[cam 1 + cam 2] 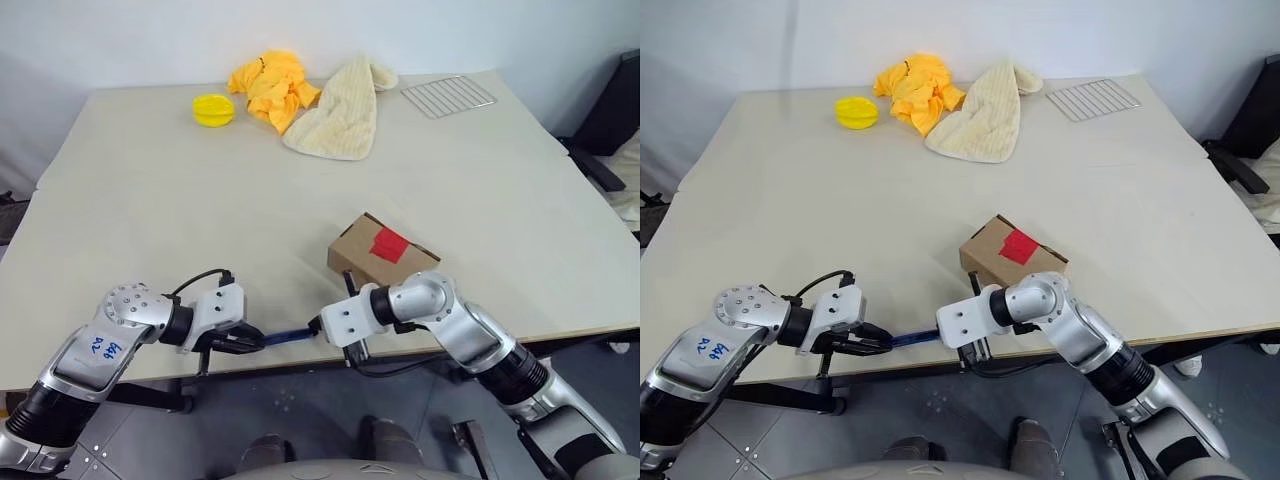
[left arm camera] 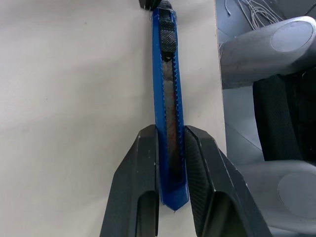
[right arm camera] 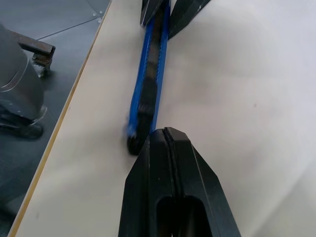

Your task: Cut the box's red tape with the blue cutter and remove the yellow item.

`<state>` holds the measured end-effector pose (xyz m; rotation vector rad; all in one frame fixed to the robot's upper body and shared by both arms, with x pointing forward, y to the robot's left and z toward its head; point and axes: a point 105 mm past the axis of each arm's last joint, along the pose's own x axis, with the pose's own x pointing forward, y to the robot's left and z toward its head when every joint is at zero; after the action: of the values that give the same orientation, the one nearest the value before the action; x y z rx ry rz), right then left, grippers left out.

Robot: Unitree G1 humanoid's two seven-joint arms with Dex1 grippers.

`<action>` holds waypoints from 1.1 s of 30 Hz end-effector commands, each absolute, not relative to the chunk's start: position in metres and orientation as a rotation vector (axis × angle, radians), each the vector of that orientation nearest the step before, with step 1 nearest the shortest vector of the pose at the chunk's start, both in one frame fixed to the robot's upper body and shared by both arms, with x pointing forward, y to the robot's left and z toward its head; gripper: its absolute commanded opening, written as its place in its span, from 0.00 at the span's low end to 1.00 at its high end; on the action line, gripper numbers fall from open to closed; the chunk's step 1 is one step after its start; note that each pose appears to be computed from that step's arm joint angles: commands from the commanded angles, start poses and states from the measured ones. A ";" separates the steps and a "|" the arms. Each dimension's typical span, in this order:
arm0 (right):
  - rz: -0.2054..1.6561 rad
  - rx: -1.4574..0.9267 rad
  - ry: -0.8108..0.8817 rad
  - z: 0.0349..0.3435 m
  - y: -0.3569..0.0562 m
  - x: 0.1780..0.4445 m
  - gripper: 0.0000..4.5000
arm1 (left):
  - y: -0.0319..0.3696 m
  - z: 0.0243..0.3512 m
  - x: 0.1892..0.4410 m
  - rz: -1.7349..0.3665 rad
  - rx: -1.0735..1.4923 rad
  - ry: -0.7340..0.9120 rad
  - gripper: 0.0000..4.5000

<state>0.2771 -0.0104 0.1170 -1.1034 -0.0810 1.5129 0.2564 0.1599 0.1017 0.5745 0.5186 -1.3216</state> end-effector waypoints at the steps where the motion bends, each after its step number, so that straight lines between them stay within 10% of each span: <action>1: 1.532 -1.099 -0.115 0.123 -0.006 0.271 0.00 | 0.161 0.084 0.249 -1.336 0.552 0.597 0.10; 33: 1.570 -1.093 -0.109 0.106 -0.002 0.259 0.00 | 0.157 0.084 0.241 -1.351 0.542 0.602 0.10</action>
<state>0.2639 -0.0060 0.1119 -1.0937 -0.1130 1.5403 0.2509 0.1581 0.0999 0.5670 0.5317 -1.3203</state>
